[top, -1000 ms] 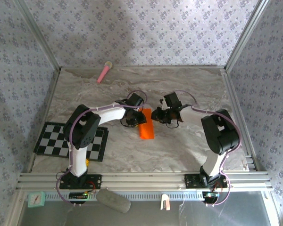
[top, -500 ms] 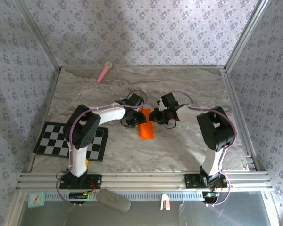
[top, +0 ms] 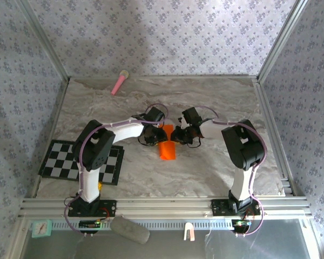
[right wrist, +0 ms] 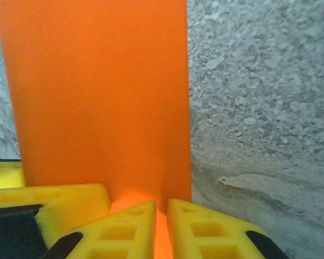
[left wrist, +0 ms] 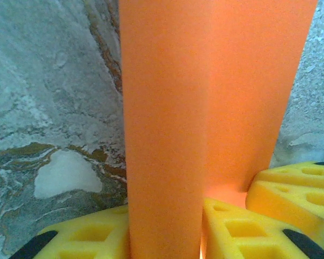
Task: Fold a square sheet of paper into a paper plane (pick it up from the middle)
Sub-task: Hold the square sheet of paper at the center of the table.
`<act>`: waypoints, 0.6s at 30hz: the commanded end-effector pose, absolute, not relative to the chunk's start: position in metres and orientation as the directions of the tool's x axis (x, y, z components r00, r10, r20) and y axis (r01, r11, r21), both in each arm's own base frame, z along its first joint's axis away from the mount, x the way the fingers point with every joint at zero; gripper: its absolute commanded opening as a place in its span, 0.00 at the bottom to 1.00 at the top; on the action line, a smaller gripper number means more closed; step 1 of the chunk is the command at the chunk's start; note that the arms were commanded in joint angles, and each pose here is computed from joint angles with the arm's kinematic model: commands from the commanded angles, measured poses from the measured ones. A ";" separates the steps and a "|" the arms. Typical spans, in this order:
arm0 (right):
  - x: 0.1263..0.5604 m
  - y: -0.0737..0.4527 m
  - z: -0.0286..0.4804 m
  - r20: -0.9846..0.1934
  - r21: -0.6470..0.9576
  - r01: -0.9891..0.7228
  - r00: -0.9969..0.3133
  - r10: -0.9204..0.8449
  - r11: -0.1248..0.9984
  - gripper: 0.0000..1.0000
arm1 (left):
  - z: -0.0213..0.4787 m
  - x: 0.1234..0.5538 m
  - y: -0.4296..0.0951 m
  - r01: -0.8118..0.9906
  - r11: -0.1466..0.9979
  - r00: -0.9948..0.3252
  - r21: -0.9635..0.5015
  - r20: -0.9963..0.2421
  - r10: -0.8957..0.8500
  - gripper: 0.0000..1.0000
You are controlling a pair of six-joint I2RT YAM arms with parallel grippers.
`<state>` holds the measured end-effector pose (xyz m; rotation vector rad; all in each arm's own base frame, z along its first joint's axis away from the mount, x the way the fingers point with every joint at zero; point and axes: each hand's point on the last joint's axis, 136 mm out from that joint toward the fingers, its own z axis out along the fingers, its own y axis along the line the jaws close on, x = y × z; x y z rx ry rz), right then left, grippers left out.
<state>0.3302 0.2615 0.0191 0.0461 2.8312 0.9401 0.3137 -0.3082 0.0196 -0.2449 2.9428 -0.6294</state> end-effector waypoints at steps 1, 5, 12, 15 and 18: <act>0.292 0.227 -0.033 -0.006 0.404 0.050 -0.998 0.057 0.913 0.15 | -0.023 0.283 -0.255 -0.185 0.970 -0.981 -0.159 -0.020 -0.190 0.34; 0.285 0.219 -0.046 0.005 0.335 0.069 -0.997 0.071 0.940 0.14 | 0.025 0.308 -0.242 -0.182 0.967 -0.968 -0.175 -0.139 -0.208 0.38; 0.281 0.215 -0.053 0.014 0.274 0.098 -0.995 0.098 0.957 0.13 | 0.077 0.319 -0.249 -0.134 0.941 -0.953 -0.312 -0.218 -0.209 0.40; 0.280 0.214 -0.054 0.019 0.265 0.100 -0.995 0.099 0.959 0.13 | 0.083 0.312 -0.281 -0.081 0.885 -0.970 -0.458 -0.167 -0.176 0.35; 0.280 0.214 -0.055 0.023 0.261 0.101 -0.995 0.098 0.960 0.12 | 0.083 0.304 -0.307 -0.050 0.842 -0.983 -0.536 -0.124 -0.137 0.30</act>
